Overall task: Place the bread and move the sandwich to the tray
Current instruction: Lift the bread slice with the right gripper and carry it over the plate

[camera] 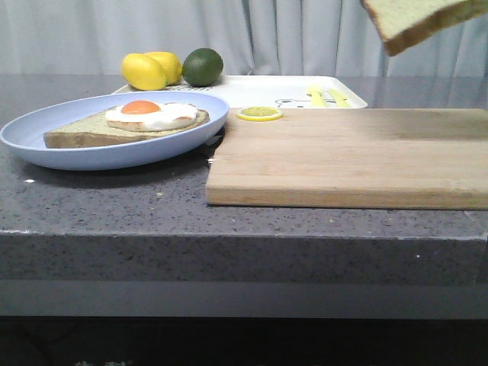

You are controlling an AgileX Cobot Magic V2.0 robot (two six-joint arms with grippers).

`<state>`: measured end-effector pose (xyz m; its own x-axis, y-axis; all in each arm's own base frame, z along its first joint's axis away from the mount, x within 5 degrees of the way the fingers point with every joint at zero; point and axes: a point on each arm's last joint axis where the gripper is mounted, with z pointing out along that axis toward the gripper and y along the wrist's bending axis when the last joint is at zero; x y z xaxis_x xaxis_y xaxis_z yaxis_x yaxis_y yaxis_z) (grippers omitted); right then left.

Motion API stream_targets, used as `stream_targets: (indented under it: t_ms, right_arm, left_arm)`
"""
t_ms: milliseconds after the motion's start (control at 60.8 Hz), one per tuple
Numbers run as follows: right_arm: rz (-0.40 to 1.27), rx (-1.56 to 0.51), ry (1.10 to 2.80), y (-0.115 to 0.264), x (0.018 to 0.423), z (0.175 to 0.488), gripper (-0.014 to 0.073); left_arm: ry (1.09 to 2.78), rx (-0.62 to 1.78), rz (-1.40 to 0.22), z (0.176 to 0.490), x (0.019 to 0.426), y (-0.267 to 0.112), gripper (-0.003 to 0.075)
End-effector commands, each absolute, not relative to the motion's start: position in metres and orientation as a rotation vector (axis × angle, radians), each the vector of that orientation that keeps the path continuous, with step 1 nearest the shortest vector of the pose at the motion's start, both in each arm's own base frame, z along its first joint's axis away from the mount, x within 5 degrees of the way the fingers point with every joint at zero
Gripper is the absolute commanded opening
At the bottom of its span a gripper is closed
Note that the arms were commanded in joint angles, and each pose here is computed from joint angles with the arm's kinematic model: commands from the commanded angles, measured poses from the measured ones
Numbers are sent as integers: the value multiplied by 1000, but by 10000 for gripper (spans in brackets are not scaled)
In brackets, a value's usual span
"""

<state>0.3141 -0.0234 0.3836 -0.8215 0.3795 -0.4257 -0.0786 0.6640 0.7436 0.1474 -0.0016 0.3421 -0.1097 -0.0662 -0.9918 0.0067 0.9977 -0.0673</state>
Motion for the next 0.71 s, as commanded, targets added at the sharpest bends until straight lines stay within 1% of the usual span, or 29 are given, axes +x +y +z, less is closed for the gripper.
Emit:
stream_targets:
  t_ms: [0,66,198,329,412,543,691]
  right_arm:
    - [1293,41,2258,15,296,412,-60]
    - [1340,-12,2235,40,300,414,-60]
    - [1452,-45,2195,89,308,411,-60]
    - [1592,-59,2169,148,314,400,-60]
    - [1651,-9,2151,182,318,390,-60]
    - [1726,179,2116,231,326,369,-60]
    - [1657,289,2126,246,337,347,-60]
  left_arm:
    - [1562,-59,-73,362,147,-1,543]
    - [1562,-59,-73,362,147,-1,543]
    - [1562,-59,-73,362,147,-1,543]
    - [1562,-59,-73,362,147,-1,543]
    - [1562,-59,-73,362,147,-1,543]
    - [1562,-59,-73,362,147,-1,543]
    - [1562,-59,-73,362,147,-1,543]
